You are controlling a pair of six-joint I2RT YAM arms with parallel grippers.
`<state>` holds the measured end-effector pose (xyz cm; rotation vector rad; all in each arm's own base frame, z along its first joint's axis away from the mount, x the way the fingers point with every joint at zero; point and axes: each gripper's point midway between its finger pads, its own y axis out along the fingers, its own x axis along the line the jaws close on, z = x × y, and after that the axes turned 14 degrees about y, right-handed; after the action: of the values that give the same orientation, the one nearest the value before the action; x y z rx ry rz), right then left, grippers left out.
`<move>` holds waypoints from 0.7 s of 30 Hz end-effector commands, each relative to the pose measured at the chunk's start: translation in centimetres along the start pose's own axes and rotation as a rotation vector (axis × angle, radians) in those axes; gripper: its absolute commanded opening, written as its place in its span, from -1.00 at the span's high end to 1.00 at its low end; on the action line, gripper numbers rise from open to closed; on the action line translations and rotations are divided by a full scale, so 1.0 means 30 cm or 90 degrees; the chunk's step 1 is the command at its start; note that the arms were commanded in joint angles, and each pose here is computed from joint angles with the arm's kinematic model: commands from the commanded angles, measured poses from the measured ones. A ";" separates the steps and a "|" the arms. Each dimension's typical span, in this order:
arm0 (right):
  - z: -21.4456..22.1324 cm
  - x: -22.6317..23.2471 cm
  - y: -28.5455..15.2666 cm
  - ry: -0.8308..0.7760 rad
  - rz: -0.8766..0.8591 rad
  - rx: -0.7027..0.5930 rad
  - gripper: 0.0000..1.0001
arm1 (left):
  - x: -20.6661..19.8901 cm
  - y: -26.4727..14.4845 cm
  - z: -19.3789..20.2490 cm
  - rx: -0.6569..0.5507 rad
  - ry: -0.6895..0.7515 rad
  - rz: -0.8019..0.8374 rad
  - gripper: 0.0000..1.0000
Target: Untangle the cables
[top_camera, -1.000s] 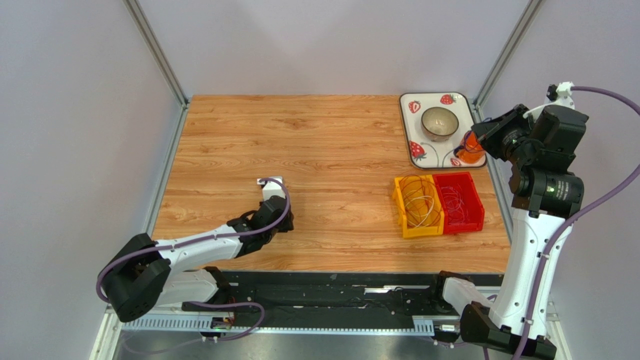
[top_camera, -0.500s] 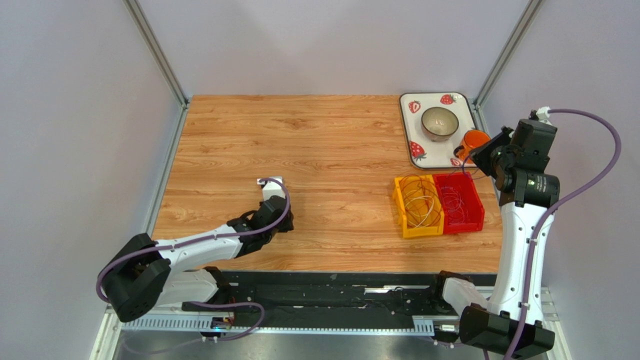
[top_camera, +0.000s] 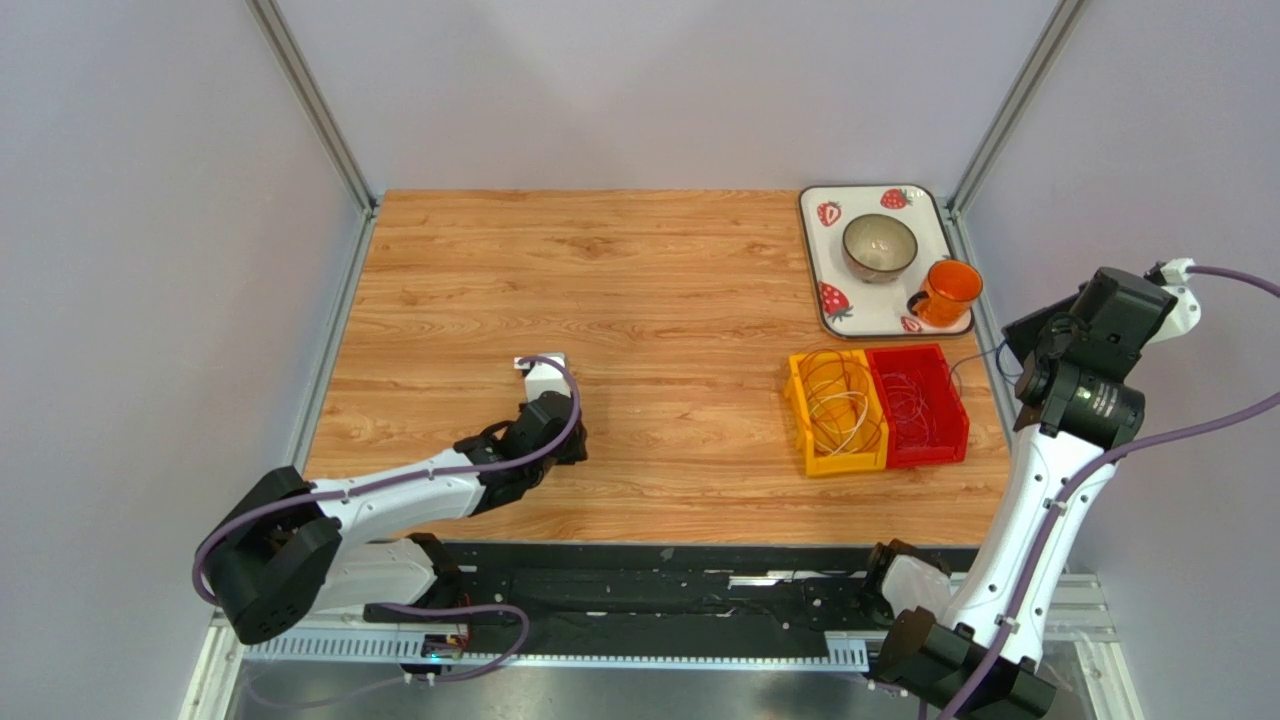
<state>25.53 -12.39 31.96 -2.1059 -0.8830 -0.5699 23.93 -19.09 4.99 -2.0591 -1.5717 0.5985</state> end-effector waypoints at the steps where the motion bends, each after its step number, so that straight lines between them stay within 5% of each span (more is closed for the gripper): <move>1: -0.016 -0.026 0.035 0.021 0.009 -0.037 1.00 | -0.023 0.001 -0.058 -0.024 -0.015 0.006 0.32; 9: 0.040 -0.141 0.123 0.050 0.031 -0.081 1.00 | -0.025 0.002 -0.058 -0.022 -0.013 0.008 0.32; 21: 0.297 -0.088 0.232 0.043 -0.052 0.124 1.00 | -0.024 0.004 -0.058 -0.021 -0.012 0.005 0.33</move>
<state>27.68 -12.07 20.82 -1.9919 -0.8011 -0.5337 23.97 -19.14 4.86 -2.0522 -1.5686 0.5978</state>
